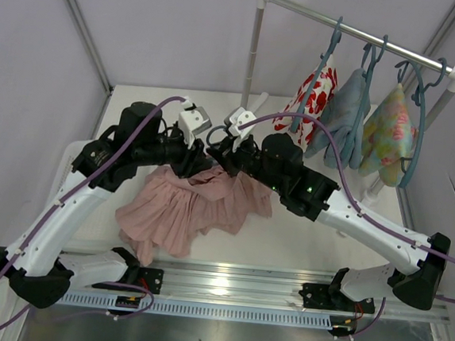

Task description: Place the skirt on the hanger

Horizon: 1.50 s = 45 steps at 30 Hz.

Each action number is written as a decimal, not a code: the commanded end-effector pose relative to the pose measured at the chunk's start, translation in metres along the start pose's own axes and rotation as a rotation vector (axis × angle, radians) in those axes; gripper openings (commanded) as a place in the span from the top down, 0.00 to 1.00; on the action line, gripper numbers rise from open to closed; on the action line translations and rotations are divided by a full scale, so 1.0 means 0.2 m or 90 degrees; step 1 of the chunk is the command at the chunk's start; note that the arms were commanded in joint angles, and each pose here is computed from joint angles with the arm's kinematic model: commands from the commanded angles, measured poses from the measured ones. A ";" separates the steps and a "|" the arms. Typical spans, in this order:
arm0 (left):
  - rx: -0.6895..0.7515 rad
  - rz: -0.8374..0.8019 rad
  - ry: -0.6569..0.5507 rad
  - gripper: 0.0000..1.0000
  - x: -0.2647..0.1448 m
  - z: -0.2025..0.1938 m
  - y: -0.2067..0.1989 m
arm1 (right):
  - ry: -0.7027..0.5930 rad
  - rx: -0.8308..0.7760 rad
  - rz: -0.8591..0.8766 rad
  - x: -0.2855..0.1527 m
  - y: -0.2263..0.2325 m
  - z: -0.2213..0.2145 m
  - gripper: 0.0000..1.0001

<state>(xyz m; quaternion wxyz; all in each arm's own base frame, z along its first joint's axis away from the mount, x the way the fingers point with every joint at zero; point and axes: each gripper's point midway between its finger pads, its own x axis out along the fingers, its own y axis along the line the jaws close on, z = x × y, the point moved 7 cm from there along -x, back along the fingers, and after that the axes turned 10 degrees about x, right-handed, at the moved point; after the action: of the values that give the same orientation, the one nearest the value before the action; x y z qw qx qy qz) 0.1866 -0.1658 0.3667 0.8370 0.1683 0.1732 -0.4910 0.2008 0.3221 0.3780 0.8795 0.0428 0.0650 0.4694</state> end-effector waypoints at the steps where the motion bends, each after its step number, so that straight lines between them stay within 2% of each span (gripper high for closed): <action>1: 0.001 -0.024 -0.024 0.62 0.00 0.00 -0.02 | -0.138 0.031 0.007 -0.06 0.01 0.27 1.00; 5: -0.008 -0.031 -0.024 0.61 -0.01 -0.03 -0.04 | -0.159 0.059 -0.031 -0.06 -0.05 0.29 1.00; 10: -0.021 -0.026 0.014 0.57 0.01 -0.11 -0.04 | -0.157 0.048 -0.009 -0.05 -0.03 0.30 1.00; 13: -0.016 -0.022 0.006 0.58 0.01 -0.11 -0.04 | -0.152 0.048 -0.006 -0.04 -0.03 0.29 1.00; 16: -0.020 -0.025 -0.011 0.62 0.02 -0.11 -0.05 | -0.157 0.054 0.005 -0.04 -0.02 0.29 1.00; 17: -0.029 -0.026 -0.023 0.67 0.04 -0.11 -0.05 | -0.161 0.054 0.009 -0.04 -0.02 0.30 1.00; 20: -0.059 -0.006 -0.036 1.00 0.07 -0.12 -0.04 | -0.174 0.084 0.006 -0.04 -0.01 0.32 1.00; 28: -0.092 0.084 -0.071 1.00 0.01 -0.11 0.00 | -0.147 0.174 -0.038 0.03 -0.03 0.30 1.00; 30: -0.101 0.110 -0.071 1.00 -0.02 -0.10 0.00 | -0.143 0.198 -0.069 0.05 -0.05 0.29 0.94; 34: -0.131 0.176 -0.070 1.00 -0.06 -0.10 0.04 | -0.137 0.233 -0.080 0.07 -0.05 0.29 0.67; 36: -0.127 0.214 -0.083 1.00 -0.11 -0.09 0.05 | -0.108 0.231 -0.097 0.06 -0.06 0.27 0.55; 37: -0.119 0.227 -0.085 1.00 -0.12 -0.09 0.06 | -0.103 0.234 -0.104 0.06 -0.07 0.28 0.42; 40: -0.103 0.261 -0.077 1.00 -0.15 -0.08 0.09 | -0.074 0.248 -0.126 0.03 -0.07 0.30 0.23; 41: -0.101 0.265 -0.077 1.00 -0.15 -0.07 0.09 | -0.044 0.251 -0.142 0.01 -0.08 0.27 0.20; 45: -0.097 0.266 -0.109 1.00 -0.16 0.00 0.11 | -0.044 0.292 -0.191 -0.11 -0.10 0.32 0.17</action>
<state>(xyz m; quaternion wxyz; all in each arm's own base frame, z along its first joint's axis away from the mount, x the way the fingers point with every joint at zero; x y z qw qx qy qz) 0.1854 -0.1315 0.3482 0.9252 0.1138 0.1651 -0.3220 0.2221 0.3132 0.4335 0.8999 0.2296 0.1234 0.3496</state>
